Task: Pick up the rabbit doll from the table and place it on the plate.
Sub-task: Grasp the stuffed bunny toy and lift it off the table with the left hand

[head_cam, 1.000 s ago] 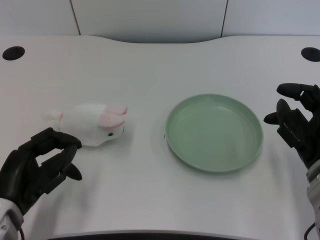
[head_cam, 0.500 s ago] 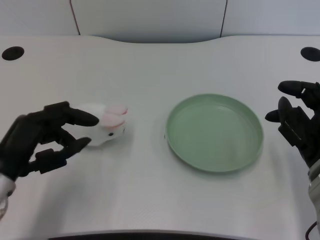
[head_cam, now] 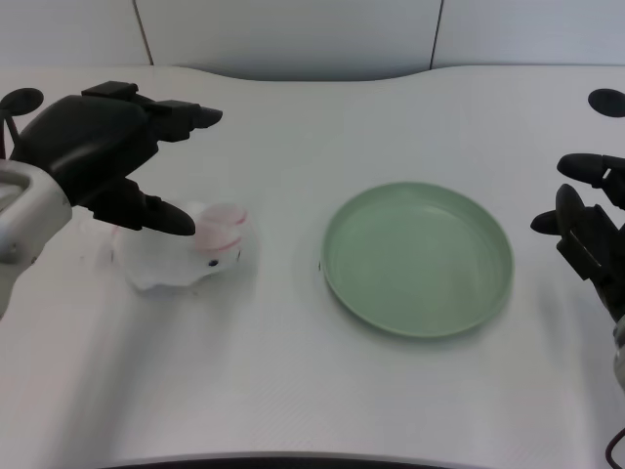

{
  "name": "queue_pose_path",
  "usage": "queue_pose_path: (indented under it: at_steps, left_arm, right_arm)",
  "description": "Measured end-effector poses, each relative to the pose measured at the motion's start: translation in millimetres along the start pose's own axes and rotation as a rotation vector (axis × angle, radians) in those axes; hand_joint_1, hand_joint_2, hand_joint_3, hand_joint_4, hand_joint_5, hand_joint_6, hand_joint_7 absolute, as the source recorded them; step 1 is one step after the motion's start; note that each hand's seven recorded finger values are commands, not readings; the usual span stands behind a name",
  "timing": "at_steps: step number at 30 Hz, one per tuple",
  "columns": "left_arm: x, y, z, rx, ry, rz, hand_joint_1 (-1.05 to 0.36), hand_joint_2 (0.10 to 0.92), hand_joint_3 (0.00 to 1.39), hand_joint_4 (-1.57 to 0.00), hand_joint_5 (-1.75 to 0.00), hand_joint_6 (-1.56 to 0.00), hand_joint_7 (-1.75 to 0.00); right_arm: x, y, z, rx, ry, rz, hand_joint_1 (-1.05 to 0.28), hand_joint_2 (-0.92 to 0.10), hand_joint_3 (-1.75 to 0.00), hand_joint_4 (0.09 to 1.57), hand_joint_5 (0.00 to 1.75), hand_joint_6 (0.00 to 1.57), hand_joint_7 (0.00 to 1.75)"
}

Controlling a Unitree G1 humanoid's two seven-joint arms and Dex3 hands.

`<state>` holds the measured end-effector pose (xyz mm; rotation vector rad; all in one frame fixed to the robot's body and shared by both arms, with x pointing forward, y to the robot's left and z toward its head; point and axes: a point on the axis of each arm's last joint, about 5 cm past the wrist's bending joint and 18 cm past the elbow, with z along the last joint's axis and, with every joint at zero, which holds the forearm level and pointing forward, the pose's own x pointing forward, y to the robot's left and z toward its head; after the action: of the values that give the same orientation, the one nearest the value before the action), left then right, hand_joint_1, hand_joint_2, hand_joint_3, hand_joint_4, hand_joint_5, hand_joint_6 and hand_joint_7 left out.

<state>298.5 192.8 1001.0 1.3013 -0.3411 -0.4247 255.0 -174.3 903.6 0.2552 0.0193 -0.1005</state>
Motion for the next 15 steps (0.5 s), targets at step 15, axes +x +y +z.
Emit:
queue_pose_path:
  at_steps: [15]
  left_arm:
    - [29.5,0.8,-17.1,0.031,0.146,-0.25,-0.99,0.888,0.0,0.0,-0.37,-0.21,-0.01]
  right_arm:
    - [0.2,2.4,0.5,0.013,0.01,0.006,-0.31,-0.92,-0.51,0.23,1.65,0.25,1.45]
